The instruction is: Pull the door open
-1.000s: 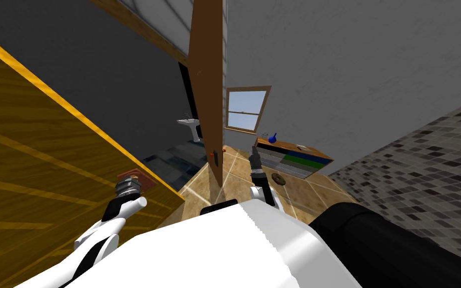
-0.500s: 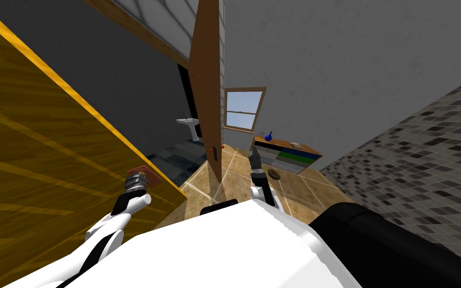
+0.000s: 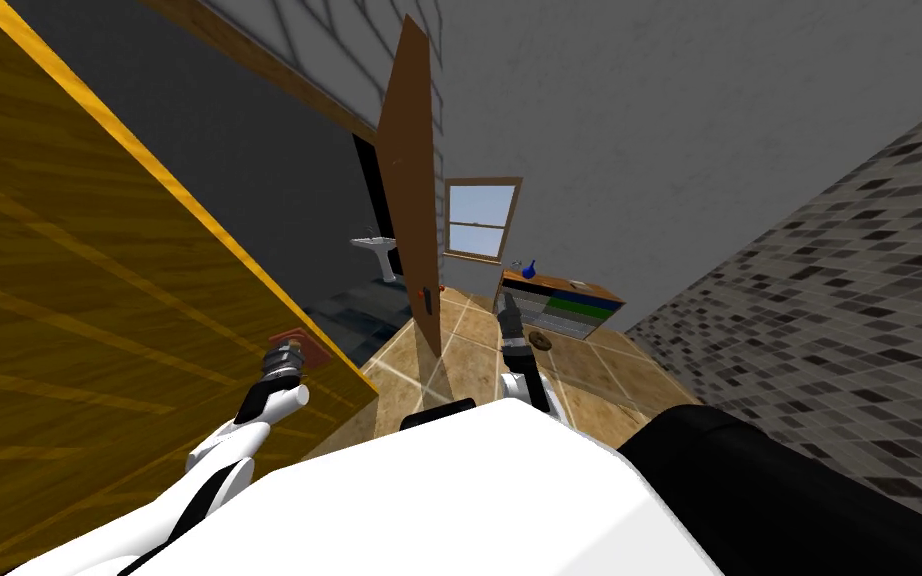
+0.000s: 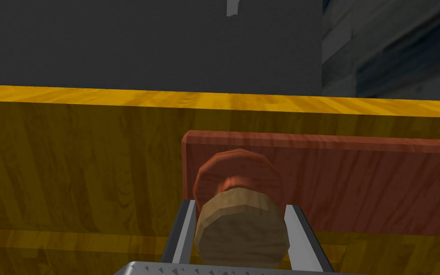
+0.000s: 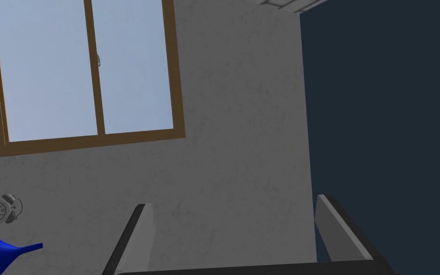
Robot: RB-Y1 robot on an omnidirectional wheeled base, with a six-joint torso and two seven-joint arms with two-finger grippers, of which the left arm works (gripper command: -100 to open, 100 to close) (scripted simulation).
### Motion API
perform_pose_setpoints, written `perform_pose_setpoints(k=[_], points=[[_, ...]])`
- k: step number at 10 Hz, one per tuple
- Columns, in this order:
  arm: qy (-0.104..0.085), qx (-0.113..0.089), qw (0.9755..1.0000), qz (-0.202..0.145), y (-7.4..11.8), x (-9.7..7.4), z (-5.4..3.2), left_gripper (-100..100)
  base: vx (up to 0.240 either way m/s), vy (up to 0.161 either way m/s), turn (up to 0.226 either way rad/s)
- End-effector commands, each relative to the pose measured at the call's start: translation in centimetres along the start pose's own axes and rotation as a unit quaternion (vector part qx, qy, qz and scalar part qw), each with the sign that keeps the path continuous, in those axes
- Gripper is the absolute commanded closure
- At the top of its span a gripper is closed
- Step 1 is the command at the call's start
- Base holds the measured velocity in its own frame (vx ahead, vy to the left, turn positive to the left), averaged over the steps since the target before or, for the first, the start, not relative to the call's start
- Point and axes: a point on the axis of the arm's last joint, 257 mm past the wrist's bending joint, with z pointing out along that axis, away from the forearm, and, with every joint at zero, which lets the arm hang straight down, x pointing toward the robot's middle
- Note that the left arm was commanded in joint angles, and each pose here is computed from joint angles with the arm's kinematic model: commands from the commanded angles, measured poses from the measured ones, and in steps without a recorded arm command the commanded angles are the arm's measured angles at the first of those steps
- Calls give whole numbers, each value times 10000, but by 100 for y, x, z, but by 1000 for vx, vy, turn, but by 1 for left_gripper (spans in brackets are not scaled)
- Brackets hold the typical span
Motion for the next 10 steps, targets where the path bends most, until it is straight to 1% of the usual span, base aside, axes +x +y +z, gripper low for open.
perform_pose_setpoints(k=[1, 6, 7, 8, 9, 10], points=[[101, 7, 9999, 10, -2, 88, 9, 100, -198, 27, -58], [463, 15, 9989, 9, -12, 446, 20, 100, -199, 12, -50], [463, 15, 9989, 9, -12, 446, 20, 100, -141, -2, -25], [553, 16, 9985, 8, -15, 536, 20, 100, -173, 5, -24], [580, 17, 9983, 8, -15, 563, 19, 100, -208, 16, -45], [554, 17, 9985, 10, -17, 536, 29, 100, -88, 4, -30]])
